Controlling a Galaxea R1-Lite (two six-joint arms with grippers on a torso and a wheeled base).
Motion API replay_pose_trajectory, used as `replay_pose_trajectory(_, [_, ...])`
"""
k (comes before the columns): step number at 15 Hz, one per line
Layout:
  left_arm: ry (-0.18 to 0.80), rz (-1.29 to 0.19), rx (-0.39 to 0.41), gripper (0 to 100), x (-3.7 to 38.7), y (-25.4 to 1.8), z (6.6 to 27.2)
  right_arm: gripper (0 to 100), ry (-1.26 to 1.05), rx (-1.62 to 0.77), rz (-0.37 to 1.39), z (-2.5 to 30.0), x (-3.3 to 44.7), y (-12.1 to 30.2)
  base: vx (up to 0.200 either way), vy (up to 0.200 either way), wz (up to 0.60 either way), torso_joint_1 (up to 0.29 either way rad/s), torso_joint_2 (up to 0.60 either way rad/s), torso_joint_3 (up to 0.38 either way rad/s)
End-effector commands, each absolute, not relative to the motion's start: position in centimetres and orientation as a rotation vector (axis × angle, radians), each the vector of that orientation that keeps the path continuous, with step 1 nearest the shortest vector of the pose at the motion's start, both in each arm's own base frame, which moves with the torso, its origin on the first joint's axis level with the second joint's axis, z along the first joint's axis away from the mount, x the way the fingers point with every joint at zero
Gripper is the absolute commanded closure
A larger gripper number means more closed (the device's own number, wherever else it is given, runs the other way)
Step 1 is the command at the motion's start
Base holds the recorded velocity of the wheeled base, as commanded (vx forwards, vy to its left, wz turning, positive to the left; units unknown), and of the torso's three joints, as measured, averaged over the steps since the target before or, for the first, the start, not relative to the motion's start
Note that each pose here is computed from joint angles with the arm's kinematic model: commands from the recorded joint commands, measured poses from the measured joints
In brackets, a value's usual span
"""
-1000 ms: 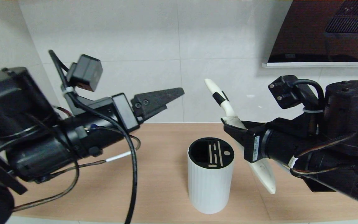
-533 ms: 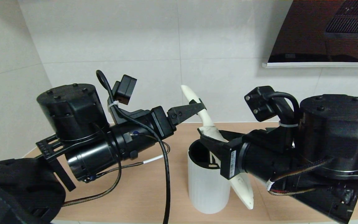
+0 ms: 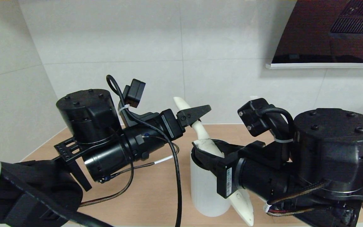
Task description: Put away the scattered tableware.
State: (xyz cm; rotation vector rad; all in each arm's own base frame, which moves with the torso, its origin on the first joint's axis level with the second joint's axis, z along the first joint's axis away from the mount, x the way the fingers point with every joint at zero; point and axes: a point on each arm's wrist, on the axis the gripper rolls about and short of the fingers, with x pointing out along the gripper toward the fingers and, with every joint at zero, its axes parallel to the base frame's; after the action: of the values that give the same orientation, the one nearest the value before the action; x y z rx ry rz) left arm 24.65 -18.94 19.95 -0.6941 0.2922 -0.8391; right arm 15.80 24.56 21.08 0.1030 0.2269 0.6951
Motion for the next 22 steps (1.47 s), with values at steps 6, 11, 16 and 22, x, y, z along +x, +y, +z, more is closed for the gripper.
replay_pose_trajectory(6, [0.297,-0.851,-0.692,100,24.3,-19.2,19.9,100,0.231,0.100,0.708,21.0,15.5,24.8,0.000,0.000,0.00,0.000,0.00,0.000])
replay_pose_trajectory(11, [0.294,-0.853,-0.692,100,24.3,-19.2,20.0,100,0.232,0.099,0.708,20.9,15.4,24.7,0.000,0.000,0.00,0.000,0.00,0.000])
replay_pose_trajectory(16, [0.282,-0.842,-0.693,100,24.3,-19.2,20.3,100,0.223,0.105,0.706,21.2,15.4,24.6,0.000,0.000,0.00,0.000,0.00,0.000])
replay_pose_trajectory(22, [0.263,-0.847,-0.685,100,23.8,-19.2,21.3,0,0.193,0.125,0.701,21.8,15.3,24.0,0.000,0.000,0.00,0.000,0.00,0.000])
